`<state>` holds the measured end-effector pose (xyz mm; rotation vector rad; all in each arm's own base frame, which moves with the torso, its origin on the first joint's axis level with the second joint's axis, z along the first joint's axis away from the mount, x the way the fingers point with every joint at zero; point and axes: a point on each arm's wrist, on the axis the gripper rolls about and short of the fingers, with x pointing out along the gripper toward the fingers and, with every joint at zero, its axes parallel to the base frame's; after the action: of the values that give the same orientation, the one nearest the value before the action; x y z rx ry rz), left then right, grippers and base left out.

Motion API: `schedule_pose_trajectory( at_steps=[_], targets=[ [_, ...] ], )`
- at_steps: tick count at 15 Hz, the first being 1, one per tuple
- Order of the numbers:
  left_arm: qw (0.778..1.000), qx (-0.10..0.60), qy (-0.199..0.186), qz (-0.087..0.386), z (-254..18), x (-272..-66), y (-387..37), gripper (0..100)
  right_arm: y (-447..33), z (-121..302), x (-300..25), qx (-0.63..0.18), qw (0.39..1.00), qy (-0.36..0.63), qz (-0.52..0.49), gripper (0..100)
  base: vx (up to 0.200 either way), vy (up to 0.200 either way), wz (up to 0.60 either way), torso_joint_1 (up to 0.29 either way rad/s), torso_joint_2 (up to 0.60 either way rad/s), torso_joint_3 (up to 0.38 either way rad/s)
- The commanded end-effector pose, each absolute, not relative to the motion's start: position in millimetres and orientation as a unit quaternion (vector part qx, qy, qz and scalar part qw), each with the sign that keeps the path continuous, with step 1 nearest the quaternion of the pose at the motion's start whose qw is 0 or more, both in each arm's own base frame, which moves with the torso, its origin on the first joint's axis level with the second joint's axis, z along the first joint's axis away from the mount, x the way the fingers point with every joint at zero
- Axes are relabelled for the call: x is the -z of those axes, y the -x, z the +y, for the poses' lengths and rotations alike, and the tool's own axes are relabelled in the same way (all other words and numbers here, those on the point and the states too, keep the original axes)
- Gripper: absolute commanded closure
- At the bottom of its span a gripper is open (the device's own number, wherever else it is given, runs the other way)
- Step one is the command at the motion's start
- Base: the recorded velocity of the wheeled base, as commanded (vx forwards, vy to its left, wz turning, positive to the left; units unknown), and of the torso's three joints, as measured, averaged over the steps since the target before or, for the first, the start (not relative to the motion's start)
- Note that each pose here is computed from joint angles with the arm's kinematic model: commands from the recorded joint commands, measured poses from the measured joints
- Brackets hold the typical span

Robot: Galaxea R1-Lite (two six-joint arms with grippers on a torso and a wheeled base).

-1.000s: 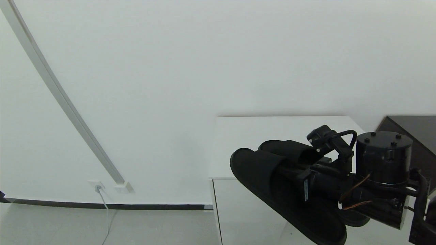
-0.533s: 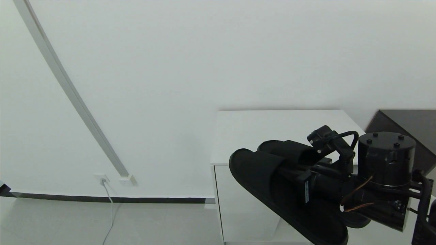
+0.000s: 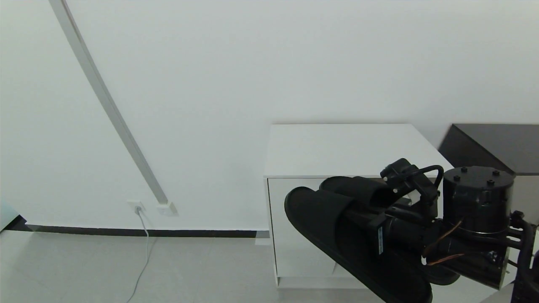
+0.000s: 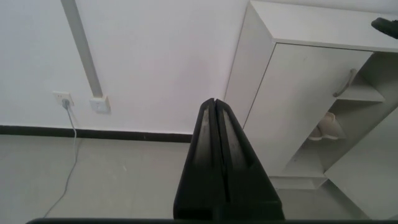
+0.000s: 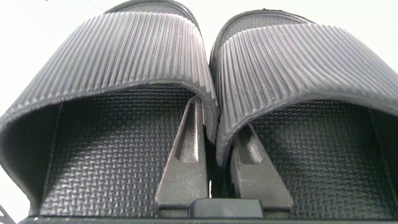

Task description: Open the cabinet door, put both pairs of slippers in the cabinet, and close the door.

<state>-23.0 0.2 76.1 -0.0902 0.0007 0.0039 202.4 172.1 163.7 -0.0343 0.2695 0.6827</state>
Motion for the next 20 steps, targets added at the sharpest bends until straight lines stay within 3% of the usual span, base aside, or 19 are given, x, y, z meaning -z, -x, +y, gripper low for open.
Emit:
schedule_pose_trajectory(
  at_steps=[1, 10, 20],
  targets=[
    [0.999, -0.002, 0.045, 0.001, 0.2, -76.3, 23.0, 100, -201.7, 173.1, -162.5, -0.336, 0.932, 0.018, 0.133, 100, 0.000, 0.000, 0.00, 0.000, 0.00, 0.000],
    [0.999, -0.002, 0.044, 0.001, 0.2, -76.3, 23.0, 100, -196.0, 179.9, -162.1, -0.349, 0.927, 0.021, 0.134, 100, 0.000, 0.000, 0.00, 0.000, 0.00, 0.000],
    [0.999, -0.002, 0.045, 0.001, 0.2, -75.9, 22.9, 100, -194.7, 180.3, -161.6, -0.351, 0.928, 0.018, 0.126, 100, 0.000, -0.200, 0.00, 0.003, 0.00, 0.003]
  ],
)
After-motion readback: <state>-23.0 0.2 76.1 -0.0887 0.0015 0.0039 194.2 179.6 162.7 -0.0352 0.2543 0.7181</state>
